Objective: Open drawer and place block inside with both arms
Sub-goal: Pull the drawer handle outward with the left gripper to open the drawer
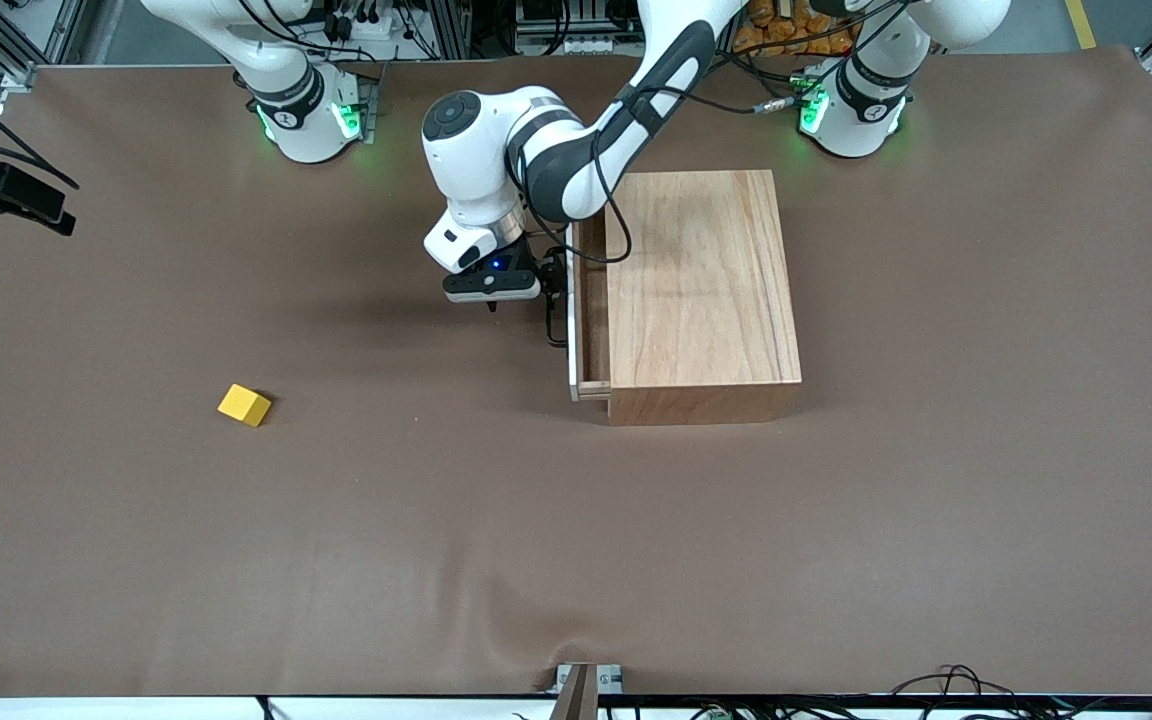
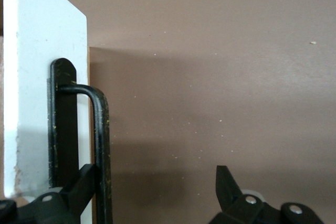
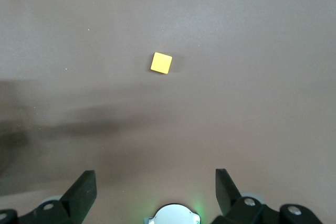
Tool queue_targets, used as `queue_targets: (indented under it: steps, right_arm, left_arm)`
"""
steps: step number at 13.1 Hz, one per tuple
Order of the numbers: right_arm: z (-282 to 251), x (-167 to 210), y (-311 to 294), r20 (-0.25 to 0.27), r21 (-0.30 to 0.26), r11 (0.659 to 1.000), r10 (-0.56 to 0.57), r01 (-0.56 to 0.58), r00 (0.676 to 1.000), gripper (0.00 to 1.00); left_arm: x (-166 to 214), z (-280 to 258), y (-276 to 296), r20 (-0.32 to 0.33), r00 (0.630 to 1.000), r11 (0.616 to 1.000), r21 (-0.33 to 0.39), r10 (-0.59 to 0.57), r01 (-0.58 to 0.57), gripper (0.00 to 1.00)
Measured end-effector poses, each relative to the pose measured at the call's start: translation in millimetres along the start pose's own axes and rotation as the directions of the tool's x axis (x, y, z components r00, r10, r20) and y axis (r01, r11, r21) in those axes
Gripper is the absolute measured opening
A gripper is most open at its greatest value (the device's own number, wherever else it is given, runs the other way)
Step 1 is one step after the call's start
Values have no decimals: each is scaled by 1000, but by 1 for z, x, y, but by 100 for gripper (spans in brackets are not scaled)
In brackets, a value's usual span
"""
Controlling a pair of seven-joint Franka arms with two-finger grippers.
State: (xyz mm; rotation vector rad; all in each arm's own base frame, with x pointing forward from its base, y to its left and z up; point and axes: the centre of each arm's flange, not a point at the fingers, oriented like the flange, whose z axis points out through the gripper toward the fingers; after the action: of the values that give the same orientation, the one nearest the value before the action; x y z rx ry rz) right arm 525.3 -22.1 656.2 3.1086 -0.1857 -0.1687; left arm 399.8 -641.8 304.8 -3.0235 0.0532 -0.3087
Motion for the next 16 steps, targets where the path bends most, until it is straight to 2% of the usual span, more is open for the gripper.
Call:
queue_targets:
  steps: [7, 16]
  right_arm:
    - [0, 0, 2, 0, 1, 1000, 4, -4, 1000, 100]
    - [0, 0, 3, 1, 1, 1000, 5, -5, 1000, 100]
  left_arm:
    - [1, 6, 1, 2, 1000, 1000, -7, -6, 6, 100]
    - [-2, 0, 10, 20, 1000, 997, -74, -23, 24, 100]
